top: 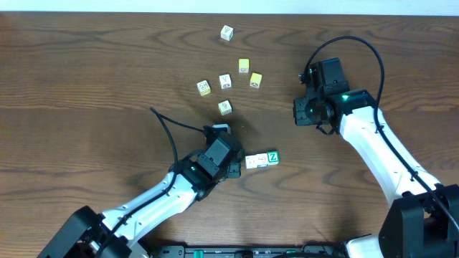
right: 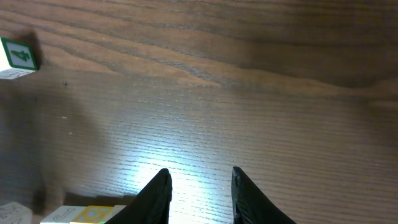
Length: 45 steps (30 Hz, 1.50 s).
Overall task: Lift 4 blocks
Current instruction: 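Move the U block to the left end of the block row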
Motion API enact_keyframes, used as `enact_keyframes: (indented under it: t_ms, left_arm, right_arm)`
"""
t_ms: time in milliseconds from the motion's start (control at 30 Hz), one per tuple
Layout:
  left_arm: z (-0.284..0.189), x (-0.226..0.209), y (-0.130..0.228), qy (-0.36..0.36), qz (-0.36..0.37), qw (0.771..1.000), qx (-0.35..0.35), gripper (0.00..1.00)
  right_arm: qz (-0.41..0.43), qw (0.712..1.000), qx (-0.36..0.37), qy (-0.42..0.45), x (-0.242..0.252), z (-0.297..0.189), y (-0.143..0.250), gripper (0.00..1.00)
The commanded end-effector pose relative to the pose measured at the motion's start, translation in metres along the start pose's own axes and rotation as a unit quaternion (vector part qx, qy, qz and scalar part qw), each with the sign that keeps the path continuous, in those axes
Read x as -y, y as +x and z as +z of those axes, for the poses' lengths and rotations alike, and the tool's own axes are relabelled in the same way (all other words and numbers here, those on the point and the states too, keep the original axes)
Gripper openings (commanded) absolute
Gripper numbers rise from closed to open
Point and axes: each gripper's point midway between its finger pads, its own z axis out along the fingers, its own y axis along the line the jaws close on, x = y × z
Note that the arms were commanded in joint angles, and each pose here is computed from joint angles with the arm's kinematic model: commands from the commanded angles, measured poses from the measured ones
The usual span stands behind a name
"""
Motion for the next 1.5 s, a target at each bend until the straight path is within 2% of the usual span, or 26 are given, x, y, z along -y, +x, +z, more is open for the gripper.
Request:
enact_keyframes:
  t_ms: [0, 700, 900, 1467]
  left_arm:
    - [0.0023, 0.0143, -0.0032, 0.011, -0.001, 1.000, 0.005, 0.25]
    - [0.0067, 0.0150, -0.0028, 0.005, 0.006, 1.000, 0.012, 0.24]
    - [0.0067, 0.0149, -0.0029, 0.005, 0.005, 1.000, 0.012, 0.32]
    - [0.0067, 0.0151, -0.0028, 0.005, 0.005, 1.000, 0.012, 0.33]
  right_arm:
    - [-0.011, 1.000, -0.004, 0.007, 0.0009, 0.0026, 0.0035, 0.29]
    - [-0.014, 1.000, -0.004, 0.007, 0.0009, 0.0026, 0.0035, 0.30]
    - [-0.014, 1.000, -0.005, 0.007, 0.0009, 0.0026, 0.0036, 0.29]
    - [-0.014, 1.000, -0.005, 0.007, 0.0009, 0.0026, 0.0036, 0.30]
